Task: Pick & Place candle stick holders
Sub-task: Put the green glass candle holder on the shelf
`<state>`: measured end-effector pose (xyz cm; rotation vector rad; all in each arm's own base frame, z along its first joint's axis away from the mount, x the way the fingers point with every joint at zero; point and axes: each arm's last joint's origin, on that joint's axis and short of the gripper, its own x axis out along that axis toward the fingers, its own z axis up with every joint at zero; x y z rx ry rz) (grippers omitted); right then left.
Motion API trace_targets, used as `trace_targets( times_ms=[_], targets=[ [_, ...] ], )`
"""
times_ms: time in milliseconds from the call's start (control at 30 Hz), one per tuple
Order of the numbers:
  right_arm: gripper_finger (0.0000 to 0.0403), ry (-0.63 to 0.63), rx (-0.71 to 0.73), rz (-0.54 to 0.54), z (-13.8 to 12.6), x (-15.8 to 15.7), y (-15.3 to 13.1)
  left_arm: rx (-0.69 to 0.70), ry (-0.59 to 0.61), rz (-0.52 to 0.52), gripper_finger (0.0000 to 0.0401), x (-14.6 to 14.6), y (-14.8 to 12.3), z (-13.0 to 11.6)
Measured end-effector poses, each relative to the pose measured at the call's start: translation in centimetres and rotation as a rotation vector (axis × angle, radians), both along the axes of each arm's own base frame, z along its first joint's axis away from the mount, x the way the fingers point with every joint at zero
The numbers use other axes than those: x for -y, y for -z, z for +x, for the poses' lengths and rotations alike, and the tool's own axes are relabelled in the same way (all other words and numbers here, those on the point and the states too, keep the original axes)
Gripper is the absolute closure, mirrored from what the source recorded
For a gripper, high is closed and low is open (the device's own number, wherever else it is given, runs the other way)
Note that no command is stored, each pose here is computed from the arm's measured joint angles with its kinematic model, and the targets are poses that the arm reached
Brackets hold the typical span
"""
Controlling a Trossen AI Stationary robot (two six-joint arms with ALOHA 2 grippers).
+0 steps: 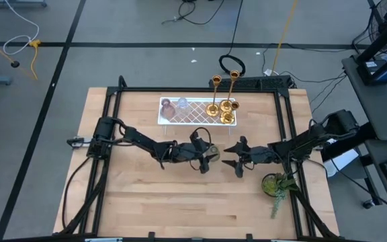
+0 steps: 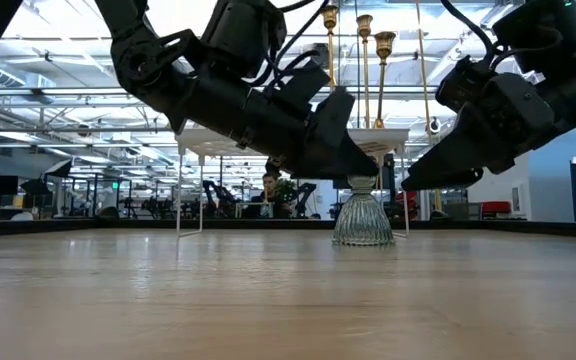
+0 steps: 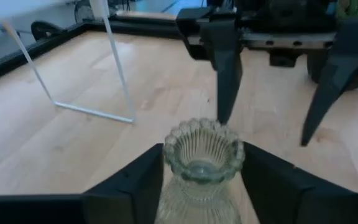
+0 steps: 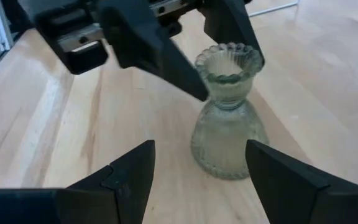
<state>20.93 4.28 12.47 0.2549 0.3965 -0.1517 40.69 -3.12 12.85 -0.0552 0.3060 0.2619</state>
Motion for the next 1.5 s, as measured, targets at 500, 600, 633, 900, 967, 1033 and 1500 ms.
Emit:
trace_targets(
  times_ms=[500, 600, 633, 900, 967, 1033, 1500],
  targets=[
    [0.0161, -0.011, 0.0, 0.062, 0.0, -0.1, 0.0, 0.018, 0.005, -0.024, 0.0241, 0.4, -0.1, 0.0],
    [0.0161, -0.01, 0.0, 0.061, 0.0, -0.1, 0.0, 0.015, 0.016, -0.026, 0.0238, 0.8, -0.1, -0.1],
    [0.0161, -0.01, 0.0, 0.061, 0.0, -0.1, 0.0, 0.016, 0.018, -0.031, 0.0241, 1.0, -0.1, -0.1],
    [0.0161, -0.01, -0.002, 0.061, 0.0, -0.1, 0.0, 0.029, -0.014, -0.028, 0.0255, 2.0, -1.1, -0.4],
    [0.0161, -0.01, -0.007, 0.06, 0.0, -0.1, 0.1, 0.009, -0.054, 0.002, 0.0248, 2.4, -1.5, -0.7],
    [0.0161, -0.009, -0.012, 0.059, 0.0, -0.1, 0.1, -0.006, -0.078, 0.045, 0.0245, 2.9, -2.1, -1.1],
    [0.0161, -0.009, 0.001, 0.063, 0.0, -0.1, 0.0, 0.053, -0.256, 0.21, 0.0249, 4.8, -10.8, -5.0]
  ],
)
